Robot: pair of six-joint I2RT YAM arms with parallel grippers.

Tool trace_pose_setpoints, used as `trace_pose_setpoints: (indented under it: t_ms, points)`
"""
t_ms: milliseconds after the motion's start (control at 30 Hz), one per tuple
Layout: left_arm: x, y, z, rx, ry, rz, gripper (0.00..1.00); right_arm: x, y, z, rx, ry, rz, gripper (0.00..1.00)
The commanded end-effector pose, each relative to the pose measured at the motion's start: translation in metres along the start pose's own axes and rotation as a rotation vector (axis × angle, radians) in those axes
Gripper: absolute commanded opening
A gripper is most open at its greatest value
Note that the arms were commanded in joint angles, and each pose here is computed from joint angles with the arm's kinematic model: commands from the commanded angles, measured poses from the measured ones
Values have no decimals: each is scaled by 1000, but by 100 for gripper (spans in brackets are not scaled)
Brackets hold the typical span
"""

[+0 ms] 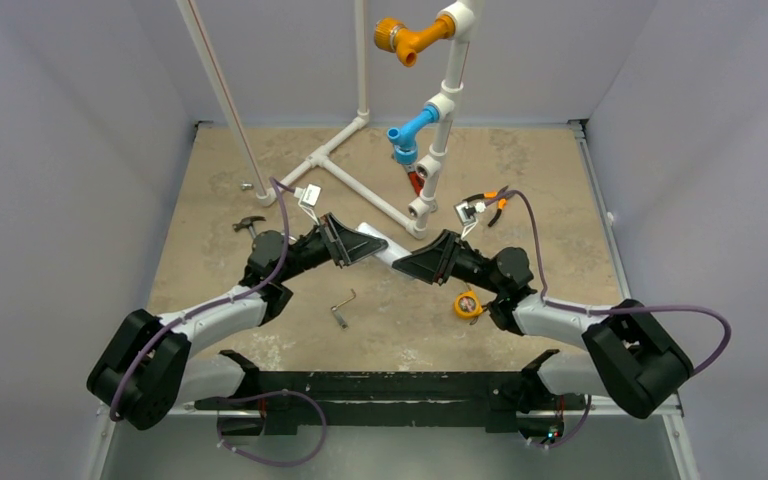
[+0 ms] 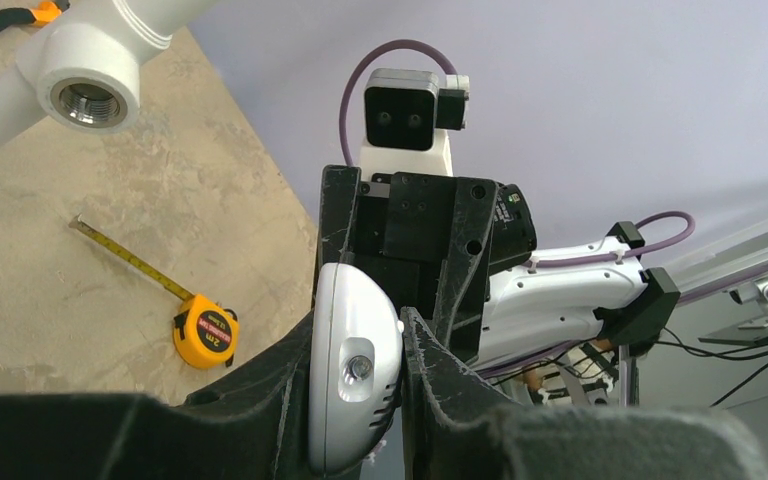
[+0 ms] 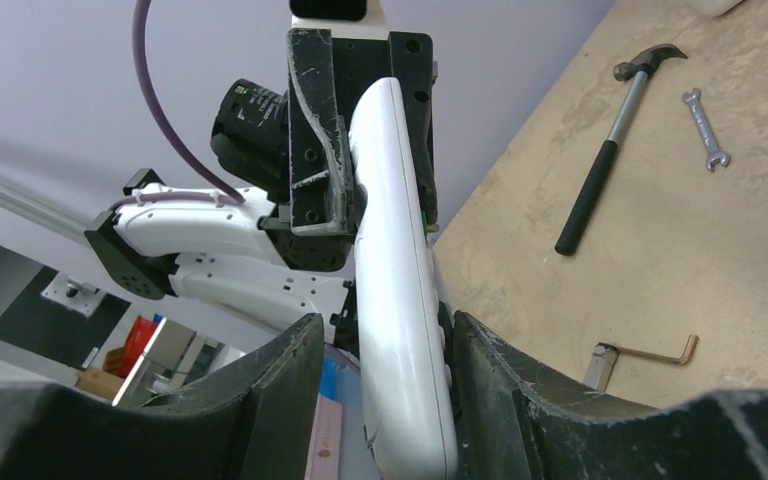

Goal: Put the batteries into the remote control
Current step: Load the battery cover into the remote control.

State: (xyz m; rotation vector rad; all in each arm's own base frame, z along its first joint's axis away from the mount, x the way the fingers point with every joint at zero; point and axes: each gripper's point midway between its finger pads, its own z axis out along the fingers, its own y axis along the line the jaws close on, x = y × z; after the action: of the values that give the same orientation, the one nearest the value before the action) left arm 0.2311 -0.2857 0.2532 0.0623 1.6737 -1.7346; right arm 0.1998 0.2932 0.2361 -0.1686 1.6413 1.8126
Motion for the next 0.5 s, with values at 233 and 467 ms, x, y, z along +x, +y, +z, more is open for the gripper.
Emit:
trace_pose_setpoints:
  t_ms: [233,467]
  points:
    - [-11,-23,1,89,-32,61,0,-6,8,2,-42,-31,-26,39]
    - [-9,-23,0,90,-24,63,0,-6,2,1,-21,-34,-20,31]
